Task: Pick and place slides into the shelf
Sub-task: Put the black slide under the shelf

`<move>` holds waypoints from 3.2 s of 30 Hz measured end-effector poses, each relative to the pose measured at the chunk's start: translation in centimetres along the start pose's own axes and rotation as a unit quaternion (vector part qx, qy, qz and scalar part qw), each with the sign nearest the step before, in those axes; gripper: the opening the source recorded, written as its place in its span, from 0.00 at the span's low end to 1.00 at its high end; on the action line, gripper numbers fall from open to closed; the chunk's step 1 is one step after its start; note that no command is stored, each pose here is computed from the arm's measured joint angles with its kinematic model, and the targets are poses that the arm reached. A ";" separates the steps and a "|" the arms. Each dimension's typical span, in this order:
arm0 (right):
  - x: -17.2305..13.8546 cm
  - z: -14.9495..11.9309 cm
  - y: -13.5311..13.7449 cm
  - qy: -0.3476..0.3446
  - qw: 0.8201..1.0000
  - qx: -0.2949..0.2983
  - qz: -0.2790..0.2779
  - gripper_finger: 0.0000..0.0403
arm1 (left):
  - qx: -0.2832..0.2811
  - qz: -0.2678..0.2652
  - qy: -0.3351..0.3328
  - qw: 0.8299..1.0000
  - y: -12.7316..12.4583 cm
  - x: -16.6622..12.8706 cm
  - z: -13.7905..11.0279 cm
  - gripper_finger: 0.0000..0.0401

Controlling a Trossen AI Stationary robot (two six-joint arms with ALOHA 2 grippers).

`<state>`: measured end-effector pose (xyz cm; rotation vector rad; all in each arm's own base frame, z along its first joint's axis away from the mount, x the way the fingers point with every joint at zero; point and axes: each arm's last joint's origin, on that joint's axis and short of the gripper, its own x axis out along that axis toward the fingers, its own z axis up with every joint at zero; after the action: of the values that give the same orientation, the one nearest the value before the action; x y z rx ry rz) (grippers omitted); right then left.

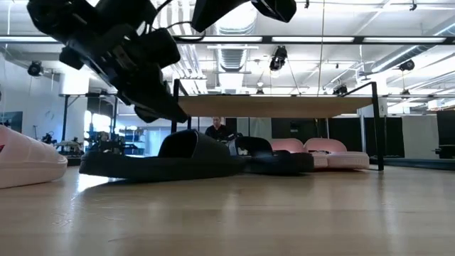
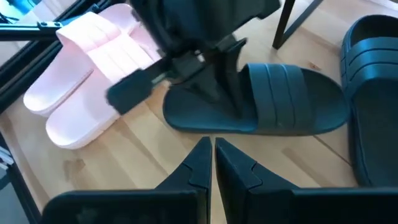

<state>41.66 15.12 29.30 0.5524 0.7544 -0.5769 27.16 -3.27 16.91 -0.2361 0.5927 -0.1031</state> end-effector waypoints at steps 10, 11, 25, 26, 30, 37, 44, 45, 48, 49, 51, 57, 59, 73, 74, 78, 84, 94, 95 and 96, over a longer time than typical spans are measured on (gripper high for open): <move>0.0 -0.1 -0.4 -0.003 1.000 -0.011 -0.023 0.03 | -0.009 -0.003 -0.016 1.000 -1.5 0.5 -0.2 0.00; 0.0 -0.2 -0.4 -0.002 1.000 -0.013 -0.026 0.03 | -0.009 -0.003 -0.025 1.000 -1.5 0.8 0.0 0.00; -1.1 -2.0 -0.2 0.019 0.999 -0.019 -0.043 0.03 | 0.037 0.043 -0.003 0.998 -1.3 5.6 0.8 0.00; -1.3 -2.2 -0.2 0.021 0.999 -0.017 -0.045 0.03 | 0.043 0.043 -0.009 0.998 -1.3 5.8 1.3 0.00; -1.7 -2.9 -0.1 0.026 0.998 -0.010 -0.049 0.03 | 0.069 0.045 -0.026 0.996 -1.3 6.9 3.1 0.00; -3.0 -3.8 -0.4 0.031 0.997 0.015 -0.069 0.03 | 0.076 0.026 -0.004 0.997 -2.1 5.6 5.1 0.00; -3.5 -4.9 -1.8 0.083 0.985 0.078 -0.129 0.03 | 0.068 0.046 0.123 0.989 -3.4 -0.4 2.6 0.00; -3.2 -5.1 -2.0 0.099 0.983 0.080 -0.134 0.03 | 0.062 0.055 0.129 0.988 -3.4 -1.2 2.1 0.00; -1.8 -5.7 -2.1 0.132 0.980 0.085 -0.122 0.03 | 0.032 0.090 0.125 0.988 -3.1 -3.4 0.5 0.00; -1.3 -5.9 -2.2 0.137 0.980 0.087 -0.115 0.03 | 0.020 0.101 0.117 0.988 -2.9 -4.0 0.1 0.00; -0.2 -6.2 -2.2 0.147 0.979 0.096 -0.101 0.03 | -0.002 0.123 0.103 0.987 -2.3 -4.9 -0.9 0.00; 2.5 -6.6 -2.5 0.144 0.980 0.122 -0.064 0.03 | -0.035 0.171 0.110 0.979 -0.7 -5.9 -4.3 0.00; 2.9 -6.6 -2.7 0.141 0.980 0.123 -0.063 0.03 | -0.037 0.153 0.109 0.982 -0.6 -5.7 -5.0 0.00; 3.1 -6.1 -2.8 0.130 0.985 0.097 -0.059 0.03 | 0.004 0.095 0.153 0.984 -0.5 -1.1 -6.8 0.00; 3.1 -6.1 -2.8 0.130 0.985 0.097 -0.060 0.03 | 0.004 0.090 0.148 0.985 -0.6 -0.9 -6.5 0.00; 3.5 -6.1 -3.2 0.129 0.984 0.097 -0.070 0.03 | 0.003 0.062 0.126 0.990 -1.2 0.4 -5.3 0.00; 4.1 -5.8 -3.8 0.128 0.984 0.093 -0.080 0.03 | 0.013 0.054 0.111 0.992 -1.7 2.7 -4.0 0.00; 3.8 -5.9 -3.9 0.140 0.983 0.084 -0.085 0.03 | 0.010 0.049 0.104 0.993 -2.2 5.5 -2.7 0.00; 3.6 -6.1 -3.8 0.152 0.982 0.082 -0.083 0.03 | 0.010 0.050 0.108 0.993 -2.3 5.4 -2.6 0.00; 3.4 -6.4 -3.8 0.166 0.980 0.079 -0.082 0.03 | 0.011 0.051 0.113 0.992 -2.3 5.1 -2.5 0.00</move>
<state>38.20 15.62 21.92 0.7490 1.0831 -0.7101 29.84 -6.81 12.70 -0.1738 0.8269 -0.0368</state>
